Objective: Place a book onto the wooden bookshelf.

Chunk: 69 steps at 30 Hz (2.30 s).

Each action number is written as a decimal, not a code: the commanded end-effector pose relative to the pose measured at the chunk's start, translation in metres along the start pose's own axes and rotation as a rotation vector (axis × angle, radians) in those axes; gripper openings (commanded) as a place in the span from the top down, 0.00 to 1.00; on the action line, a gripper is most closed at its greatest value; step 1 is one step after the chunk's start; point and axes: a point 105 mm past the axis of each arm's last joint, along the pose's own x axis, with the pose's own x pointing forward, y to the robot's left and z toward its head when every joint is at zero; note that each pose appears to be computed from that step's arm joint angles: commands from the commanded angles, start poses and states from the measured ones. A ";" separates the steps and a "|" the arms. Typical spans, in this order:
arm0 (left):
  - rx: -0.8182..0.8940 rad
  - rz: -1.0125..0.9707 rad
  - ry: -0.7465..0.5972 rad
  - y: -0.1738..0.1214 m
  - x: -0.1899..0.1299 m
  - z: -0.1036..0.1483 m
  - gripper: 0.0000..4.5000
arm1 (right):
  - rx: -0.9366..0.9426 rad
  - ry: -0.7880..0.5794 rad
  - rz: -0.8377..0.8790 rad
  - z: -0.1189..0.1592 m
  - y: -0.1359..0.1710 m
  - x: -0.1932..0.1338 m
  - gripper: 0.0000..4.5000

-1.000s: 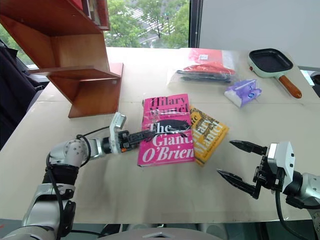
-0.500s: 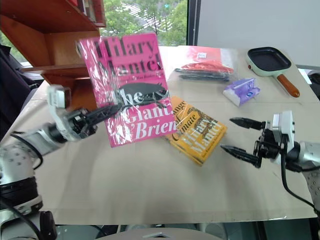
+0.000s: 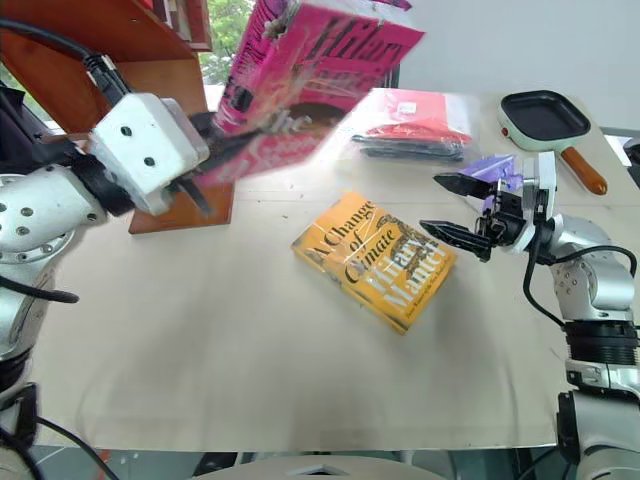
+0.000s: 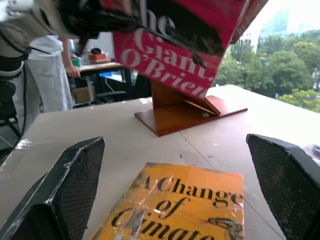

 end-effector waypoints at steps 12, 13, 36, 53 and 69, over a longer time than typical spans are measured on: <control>0.490 0.220 0.167 0.044 -0.018 -0.033 0.95 | 0.050 -0.122 0.038 0.036 0.003 0.018 0.00; 0.495 0.209 0.170 0.043 -0.016 -0.033 0.95 | 0.050 -0.123 0.031 0.037 0.002 0.017 0.00; 0.401 -0.069 0.485 0.039 -0.027 -0.143 0.95 | -0.001 -0.142 -0.114 0.023 0.007 0.020 0.00; 0.333 -0.078 0.591 0.046 -0.054 -0.162 0.02 | -0.019 -0.152 -0.147 0.017 0.005 0.009 0.00; 0.266 0.159 0.691 0.054 -0.116 -0.143 0.02 | 0.002 -0.106 -0.058 0.008 -0.006 0.014 0.00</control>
